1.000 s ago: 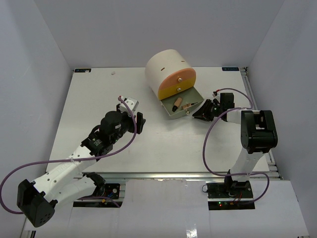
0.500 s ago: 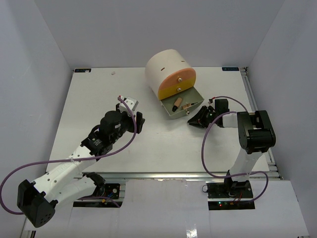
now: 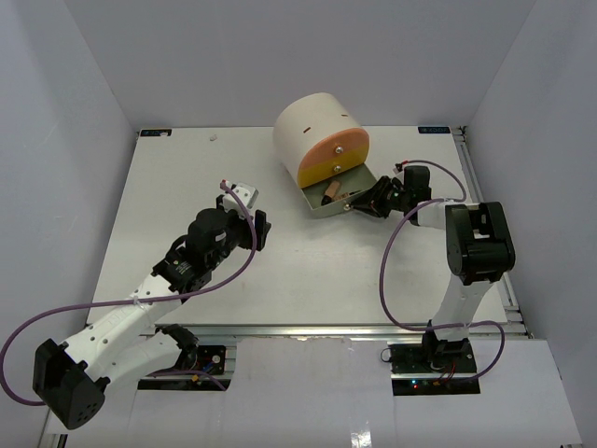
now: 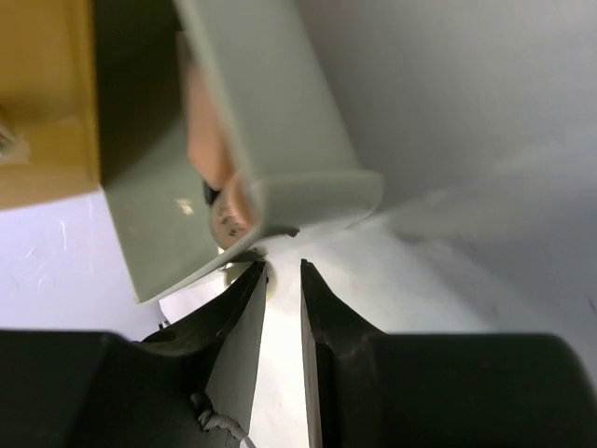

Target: Organize the makeup

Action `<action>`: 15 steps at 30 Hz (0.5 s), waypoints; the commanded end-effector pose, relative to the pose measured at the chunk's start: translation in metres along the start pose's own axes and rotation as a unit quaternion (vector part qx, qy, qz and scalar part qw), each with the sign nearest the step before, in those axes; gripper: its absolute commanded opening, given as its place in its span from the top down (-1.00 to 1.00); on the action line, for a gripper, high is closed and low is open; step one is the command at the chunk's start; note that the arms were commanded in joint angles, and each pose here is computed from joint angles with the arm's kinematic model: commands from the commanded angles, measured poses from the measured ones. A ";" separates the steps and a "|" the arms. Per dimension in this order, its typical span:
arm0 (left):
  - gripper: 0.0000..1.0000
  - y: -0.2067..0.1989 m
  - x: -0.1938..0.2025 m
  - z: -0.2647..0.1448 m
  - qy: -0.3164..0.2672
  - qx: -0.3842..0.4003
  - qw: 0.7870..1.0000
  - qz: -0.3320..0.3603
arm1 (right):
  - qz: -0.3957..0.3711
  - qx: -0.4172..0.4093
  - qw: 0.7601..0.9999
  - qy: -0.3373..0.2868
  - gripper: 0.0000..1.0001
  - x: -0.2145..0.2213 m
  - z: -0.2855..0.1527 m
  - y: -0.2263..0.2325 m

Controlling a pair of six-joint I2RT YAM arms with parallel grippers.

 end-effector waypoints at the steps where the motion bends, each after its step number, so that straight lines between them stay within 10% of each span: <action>1: -0.52 0.004 -0.006 -0.002 -0.016 -0.006 1.000 0.000 | -0.031 -0.046 0.998 -0.017 0.45 -0.017 0.015 0.039; 15: -0.52 0.007 -0.004 0.000 -0.012 -0.010 1.000 -0.001 | -0.081 -0.067 0.994 -0.033 0.43 -0.060 0.062 0.062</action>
Point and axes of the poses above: each gripper's point midway between its finger pads, its own z axis out along the fingers, its own y axis along the line the jaws close on, x = y × z, the point moved 5 cm from there along -z, back along the fingers, and after that the axes turned 12 degrees about z, right-handed, at the moved point
